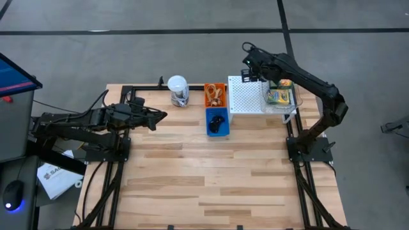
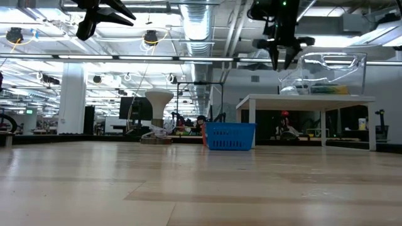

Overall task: Pick & Place Office Desk Supplies
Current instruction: Put the blue basket on the shelf

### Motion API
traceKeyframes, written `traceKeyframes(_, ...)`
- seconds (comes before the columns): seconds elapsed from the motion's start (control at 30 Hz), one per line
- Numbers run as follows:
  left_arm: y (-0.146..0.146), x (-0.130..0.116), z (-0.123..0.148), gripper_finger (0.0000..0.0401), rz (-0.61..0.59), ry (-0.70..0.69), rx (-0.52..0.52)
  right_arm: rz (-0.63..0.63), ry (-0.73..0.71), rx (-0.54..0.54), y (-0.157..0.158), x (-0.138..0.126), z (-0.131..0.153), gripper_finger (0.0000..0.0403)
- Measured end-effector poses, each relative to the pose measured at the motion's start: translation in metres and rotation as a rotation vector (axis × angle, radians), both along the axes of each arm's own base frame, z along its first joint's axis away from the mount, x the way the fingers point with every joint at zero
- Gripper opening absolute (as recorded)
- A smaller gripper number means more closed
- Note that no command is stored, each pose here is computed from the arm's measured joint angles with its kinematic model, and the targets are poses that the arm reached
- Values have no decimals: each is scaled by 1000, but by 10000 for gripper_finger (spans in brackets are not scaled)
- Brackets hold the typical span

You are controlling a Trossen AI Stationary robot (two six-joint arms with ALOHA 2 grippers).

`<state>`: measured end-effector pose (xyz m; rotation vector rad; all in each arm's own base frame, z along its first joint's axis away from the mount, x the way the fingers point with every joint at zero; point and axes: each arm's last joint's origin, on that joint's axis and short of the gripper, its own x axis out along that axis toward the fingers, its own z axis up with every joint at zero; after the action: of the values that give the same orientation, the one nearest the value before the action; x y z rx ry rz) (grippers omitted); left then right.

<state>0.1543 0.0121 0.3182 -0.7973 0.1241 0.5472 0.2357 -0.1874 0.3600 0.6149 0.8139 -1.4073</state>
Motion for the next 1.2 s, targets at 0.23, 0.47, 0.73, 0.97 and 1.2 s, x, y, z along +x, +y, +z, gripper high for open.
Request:
traceKeyframes(0.23,-1,0,0,53,-38,22,32,285,-24,-150,32,28,39,162)
traceKeyframes(0.47,-7,4,-8,54,-309,139,89,763,-100,-113,112,65,51,159)
traceKeyframes(0.73,-37,20,-42,91,-568,411,-67,674,-56,-16,201,52,39,154)
traceKeyframes(0.97,-39,75,-52,130,-414,265,17,619,-72,26,243,46,15,153)
traceKeyframes(1.2,-1,118,-83,135,-216,230,-67,540,-139,27,275,29,14,153)
